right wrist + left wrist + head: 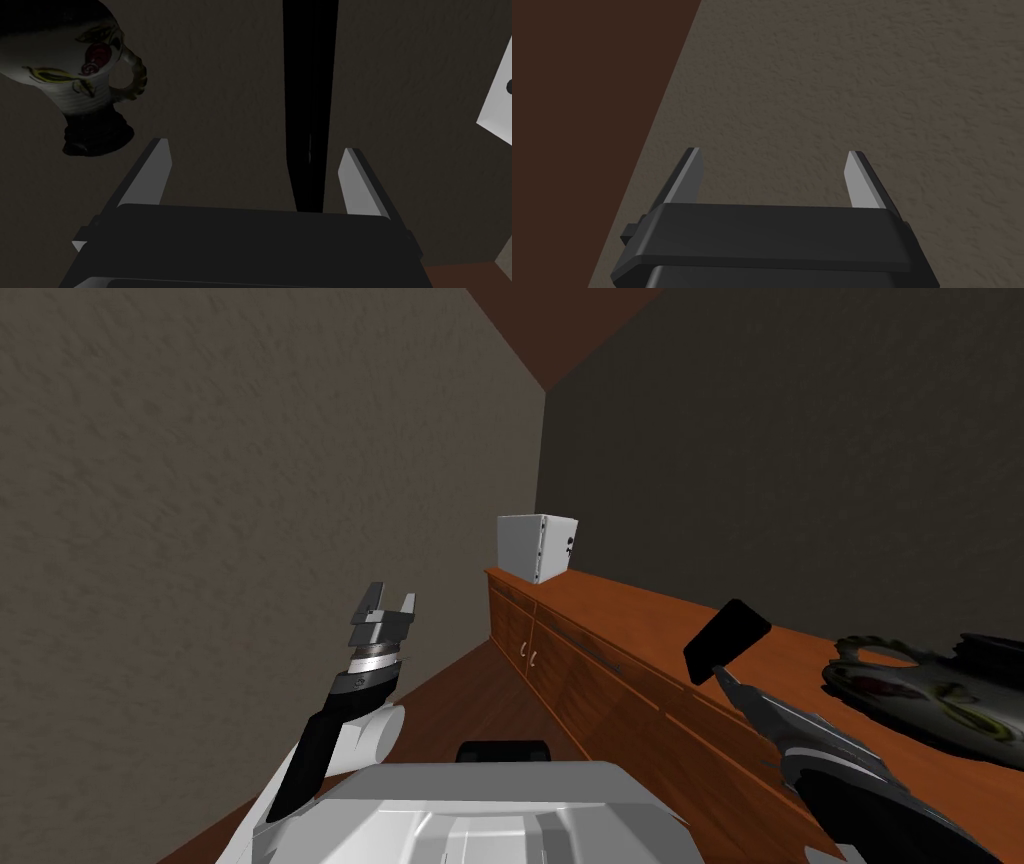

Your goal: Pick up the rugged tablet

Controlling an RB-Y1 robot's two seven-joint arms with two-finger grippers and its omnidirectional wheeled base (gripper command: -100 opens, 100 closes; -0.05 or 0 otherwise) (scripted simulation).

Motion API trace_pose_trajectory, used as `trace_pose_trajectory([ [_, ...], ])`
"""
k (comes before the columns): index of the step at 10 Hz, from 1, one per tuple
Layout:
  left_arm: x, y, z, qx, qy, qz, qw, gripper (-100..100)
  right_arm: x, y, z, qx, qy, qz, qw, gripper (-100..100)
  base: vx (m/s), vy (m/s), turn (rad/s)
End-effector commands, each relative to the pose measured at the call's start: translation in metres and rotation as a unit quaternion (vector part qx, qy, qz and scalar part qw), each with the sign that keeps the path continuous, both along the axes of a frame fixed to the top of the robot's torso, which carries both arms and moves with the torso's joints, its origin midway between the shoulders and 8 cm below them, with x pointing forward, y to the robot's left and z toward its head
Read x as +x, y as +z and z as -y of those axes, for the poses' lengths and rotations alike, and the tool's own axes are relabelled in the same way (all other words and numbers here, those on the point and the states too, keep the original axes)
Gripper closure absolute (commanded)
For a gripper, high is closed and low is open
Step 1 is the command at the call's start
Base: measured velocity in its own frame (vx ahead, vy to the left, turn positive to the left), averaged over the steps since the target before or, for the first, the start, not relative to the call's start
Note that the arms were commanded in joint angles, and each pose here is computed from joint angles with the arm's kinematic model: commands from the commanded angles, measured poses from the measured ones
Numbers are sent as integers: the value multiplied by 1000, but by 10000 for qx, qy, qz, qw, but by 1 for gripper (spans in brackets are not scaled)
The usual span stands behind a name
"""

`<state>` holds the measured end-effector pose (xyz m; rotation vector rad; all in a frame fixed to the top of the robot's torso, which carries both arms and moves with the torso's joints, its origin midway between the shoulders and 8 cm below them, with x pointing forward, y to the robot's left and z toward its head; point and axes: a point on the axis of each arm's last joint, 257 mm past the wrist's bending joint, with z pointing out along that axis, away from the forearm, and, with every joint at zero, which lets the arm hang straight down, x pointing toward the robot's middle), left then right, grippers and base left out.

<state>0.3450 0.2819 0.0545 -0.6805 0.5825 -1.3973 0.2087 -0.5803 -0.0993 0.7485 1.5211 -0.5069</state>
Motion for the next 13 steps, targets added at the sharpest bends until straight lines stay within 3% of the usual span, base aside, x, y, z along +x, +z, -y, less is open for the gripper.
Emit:
trace_pose_trajectory([
  [1, 0, 0, 0, 0, 0, 0, 10000, 0, -4, 7, 6, -165, -109, -129, 9997, -100, 68, 53, -39],
  [6, 0, 0, 0, 0, 0, 0, 10000, 0, 4, 47, 0, -648, -67, -197, 9977, -100, 66, 31, -33],
  [7, 0, 0, 0, 0, 0, 0, 10000, 0, 1, 41, 2, -599, -83, -203, 9980, -100, 13, 1, 1],
  [8, 0, 0, 0, 0, 0, 0, 10000, 0, 1, 42, 1, -608, -85, -206, 9979, 0, 0, 0, 0],
  [9, 0, 0, 0, 0, 0, 0, 10000, 0, 19, 47, 4, -650, 152, -29, 9978, -100, 12, 77, -103],
  [11, 0, 0, 0, 0, 0, 0, 10000, 0, 14, 33, 19, -611, 54, -187, 9979, -100, 27, 81, -33],
  [12, 0, 0, 0, 0, 0, 1, 10000, 0, 32, 43, 17, -661, 320, 34, 9973, -100, 25, 80, -114],
  [13, 0, 0, 0, 0, 0, 0, 10000, 0, 31, 35, 27, -663, 295, -80, 9973, -100, 19, 98, -55],
])
